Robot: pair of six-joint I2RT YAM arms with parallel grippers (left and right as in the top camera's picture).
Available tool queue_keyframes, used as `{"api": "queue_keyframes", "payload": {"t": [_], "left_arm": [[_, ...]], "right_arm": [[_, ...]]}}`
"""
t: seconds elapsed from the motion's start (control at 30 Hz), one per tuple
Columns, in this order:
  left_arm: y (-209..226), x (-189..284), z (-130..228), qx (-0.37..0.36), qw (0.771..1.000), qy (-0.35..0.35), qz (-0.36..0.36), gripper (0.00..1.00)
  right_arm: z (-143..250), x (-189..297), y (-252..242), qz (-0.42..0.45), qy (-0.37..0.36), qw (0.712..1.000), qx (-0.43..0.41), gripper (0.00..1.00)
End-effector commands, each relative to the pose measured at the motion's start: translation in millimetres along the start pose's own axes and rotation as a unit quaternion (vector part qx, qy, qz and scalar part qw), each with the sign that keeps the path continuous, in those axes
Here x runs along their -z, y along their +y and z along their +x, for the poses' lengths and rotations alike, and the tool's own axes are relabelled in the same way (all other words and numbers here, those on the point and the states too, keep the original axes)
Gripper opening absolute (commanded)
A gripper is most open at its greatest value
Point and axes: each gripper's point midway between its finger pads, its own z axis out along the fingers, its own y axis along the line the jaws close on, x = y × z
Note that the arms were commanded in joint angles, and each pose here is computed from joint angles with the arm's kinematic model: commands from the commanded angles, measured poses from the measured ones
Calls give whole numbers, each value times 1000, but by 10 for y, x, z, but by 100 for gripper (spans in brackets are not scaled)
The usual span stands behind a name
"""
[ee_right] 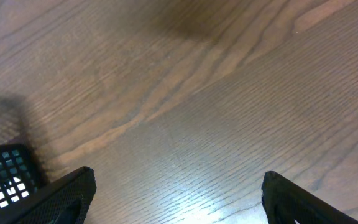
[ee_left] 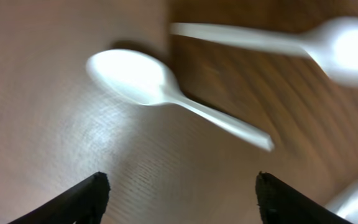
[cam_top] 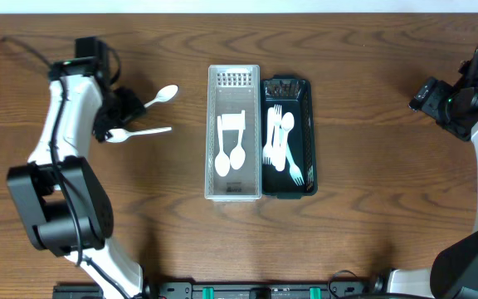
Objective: Pack container
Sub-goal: 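Move the left gripper to the remaining spoons and grasp one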
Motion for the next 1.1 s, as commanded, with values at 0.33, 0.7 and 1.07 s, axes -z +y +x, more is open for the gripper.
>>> {"api": "queue_keyframes", "payload": {"t": [0.33, 0.7, 1.07], "left_arm": [[-75, -391, -96, 388, 922, 4, -8, 77], [-11, -647, -24, 402, 915, 16, -43, 71], [102, -817, 37, 382, 922, 13, -67, 69]], "right_arm": [[31, -28, -26, 2, 9, 1000, 1, 88], [29, -28, -26, 2, 8, 1000, 1, 88], [20, -28, -23, 2, 6, 1000, 1, 88]]}}
